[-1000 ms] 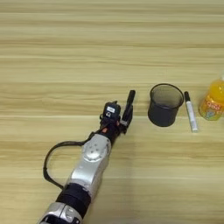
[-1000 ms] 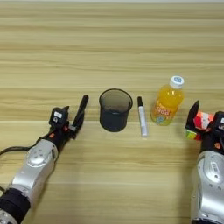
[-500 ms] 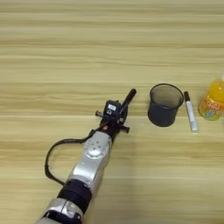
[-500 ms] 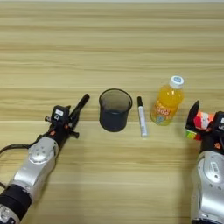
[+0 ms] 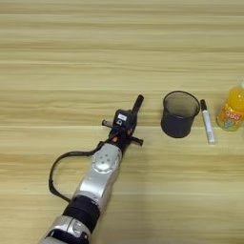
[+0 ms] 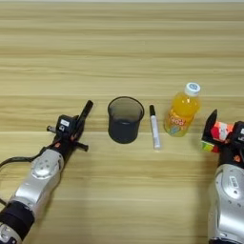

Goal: Move the objects on the table

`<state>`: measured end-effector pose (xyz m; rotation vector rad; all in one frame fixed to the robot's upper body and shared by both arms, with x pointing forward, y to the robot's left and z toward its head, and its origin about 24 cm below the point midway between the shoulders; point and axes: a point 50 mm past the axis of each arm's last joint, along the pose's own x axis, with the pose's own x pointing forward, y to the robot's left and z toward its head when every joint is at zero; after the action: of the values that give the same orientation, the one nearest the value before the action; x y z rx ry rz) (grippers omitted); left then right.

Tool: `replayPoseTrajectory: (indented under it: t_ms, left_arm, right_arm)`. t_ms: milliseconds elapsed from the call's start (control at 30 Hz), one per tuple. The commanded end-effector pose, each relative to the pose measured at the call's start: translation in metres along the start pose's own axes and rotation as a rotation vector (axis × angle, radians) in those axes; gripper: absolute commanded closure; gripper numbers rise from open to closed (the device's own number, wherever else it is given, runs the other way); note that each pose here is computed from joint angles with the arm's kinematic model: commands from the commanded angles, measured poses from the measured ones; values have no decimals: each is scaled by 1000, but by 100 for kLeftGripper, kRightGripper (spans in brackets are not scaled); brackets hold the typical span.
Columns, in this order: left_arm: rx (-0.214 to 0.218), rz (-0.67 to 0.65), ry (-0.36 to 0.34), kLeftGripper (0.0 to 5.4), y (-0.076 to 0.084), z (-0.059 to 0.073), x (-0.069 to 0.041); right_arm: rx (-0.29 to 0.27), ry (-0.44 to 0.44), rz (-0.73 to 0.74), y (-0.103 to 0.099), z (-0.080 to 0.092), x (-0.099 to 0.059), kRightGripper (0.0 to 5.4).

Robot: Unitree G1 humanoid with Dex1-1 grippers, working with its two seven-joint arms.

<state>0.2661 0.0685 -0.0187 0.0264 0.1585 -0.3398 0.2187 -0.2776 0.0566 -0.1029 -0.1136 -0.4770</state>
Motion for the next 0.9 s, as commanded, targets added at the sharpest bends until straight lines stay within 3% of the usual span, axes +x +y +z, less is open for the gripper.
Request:
replayPoseTrajectory:
  t_ms: [33, 200, 267, 533, 733, 900]
  left_arm:
    - [-23, 45, 295, 471, -4, -63, -37]
    - [16, 143, 250, 472, 15, -56, -37]
    - [9, 195, 235, 474, 25, -52, -40]
    - [-2, 391, 235, 478, 64, -51, -61]
    - [0, 505, 262, 482, 87, -57, -81]
    - [9, 543, 279, 486, 100, -61, -90]
  right_arm:
    - [-4, -2, -10, 0, 2, 0, 0]
    - [-5, -2, -10, 0, 2, 0, 0]
    - [-6, -2, -10, -1, 2, 0, 0]
    - [-6, -2, -11, -1, 2, 0, 0]
    - [-7, -2, -10, -1, 3, 0, 0]
    - [-7, -1, -10, -2, 2, 0, 0]
